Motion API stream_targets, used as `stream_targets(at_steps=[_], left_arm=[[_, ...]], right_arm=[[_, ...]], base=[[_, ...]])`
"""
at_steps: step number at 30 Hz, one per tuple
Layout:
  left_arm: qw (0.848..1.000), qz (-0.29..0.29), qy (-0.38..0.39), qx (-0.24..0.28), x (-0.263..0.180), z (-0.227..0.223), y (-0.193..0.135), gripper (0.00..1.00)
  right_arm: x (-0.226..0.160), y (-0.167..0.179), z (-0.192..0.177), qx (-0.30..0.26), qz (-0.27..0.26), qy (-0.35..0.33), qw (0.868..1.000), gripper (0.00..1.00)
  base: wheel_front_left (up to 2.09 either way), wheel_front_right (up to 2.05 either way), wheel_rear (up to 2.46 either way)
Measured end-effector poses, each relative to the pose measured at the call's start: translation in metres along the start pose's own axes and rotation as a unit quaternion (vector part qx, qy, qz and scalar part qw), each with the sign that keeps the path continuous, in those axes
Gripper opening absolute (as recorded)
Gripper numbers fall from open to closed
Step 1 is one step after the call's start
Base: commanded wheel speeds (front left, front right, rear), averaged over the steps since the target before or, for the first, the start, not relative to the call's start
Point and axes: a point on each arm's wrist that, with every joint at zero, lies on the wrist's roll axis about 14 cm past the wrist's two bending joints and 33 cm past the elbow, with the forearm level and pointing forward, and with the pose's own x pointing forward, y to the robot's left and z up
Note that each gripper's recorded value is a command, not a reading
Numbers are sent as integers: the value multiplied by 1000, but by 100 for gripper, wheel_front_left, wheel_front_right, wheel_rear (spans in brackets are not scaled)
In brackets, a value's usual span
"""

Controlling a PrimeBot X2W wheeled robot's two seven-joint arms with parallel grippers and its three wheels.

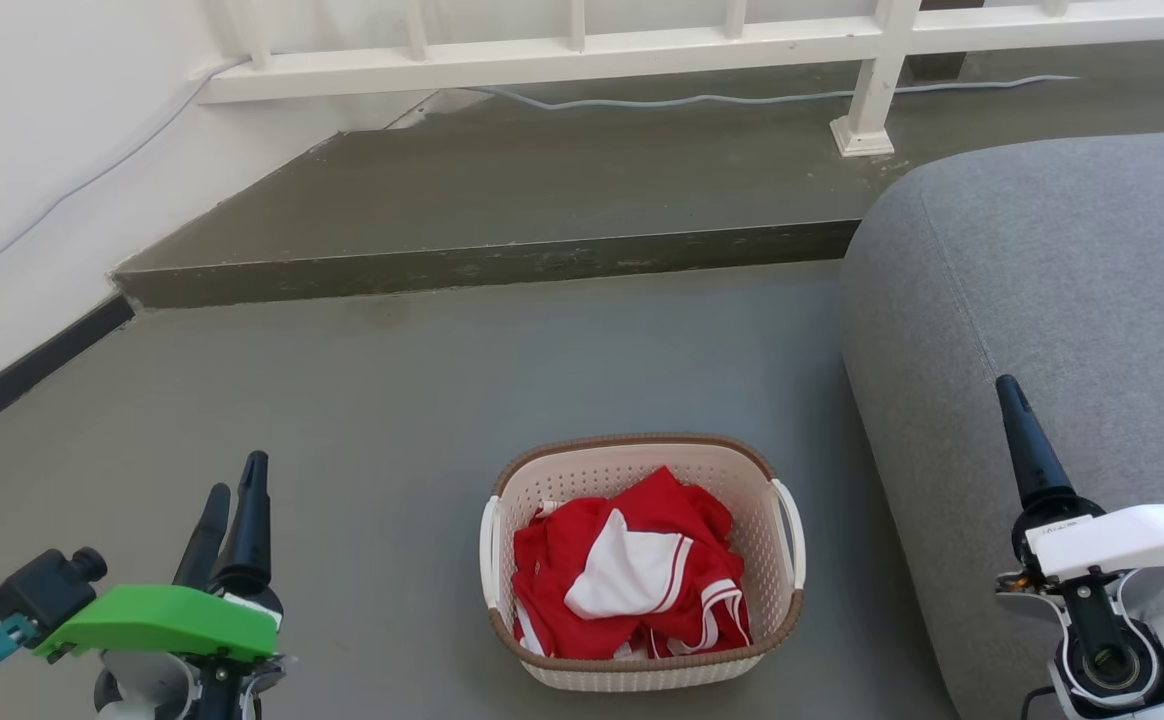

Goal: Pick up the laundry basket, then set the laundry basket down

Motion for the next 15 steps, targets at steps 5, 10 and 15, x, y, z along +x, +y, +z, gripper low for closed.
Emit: stream_targets(at_steps=[5,10,15], left_arm=[[998,-14,6,53,1,-6,-7,100],[994,-20,8,105,2,-9,-12,100],[988,-29,5,153,5,-11,-19,100]], right_arm=[[0,2,11,-62,6,-13,998,100],[2,9,16,-117,19,-23,993,100],[2,13,15,-161,28,-24,986,100]], base=[[0,0,0],[0,0,0],[0,0,0]])
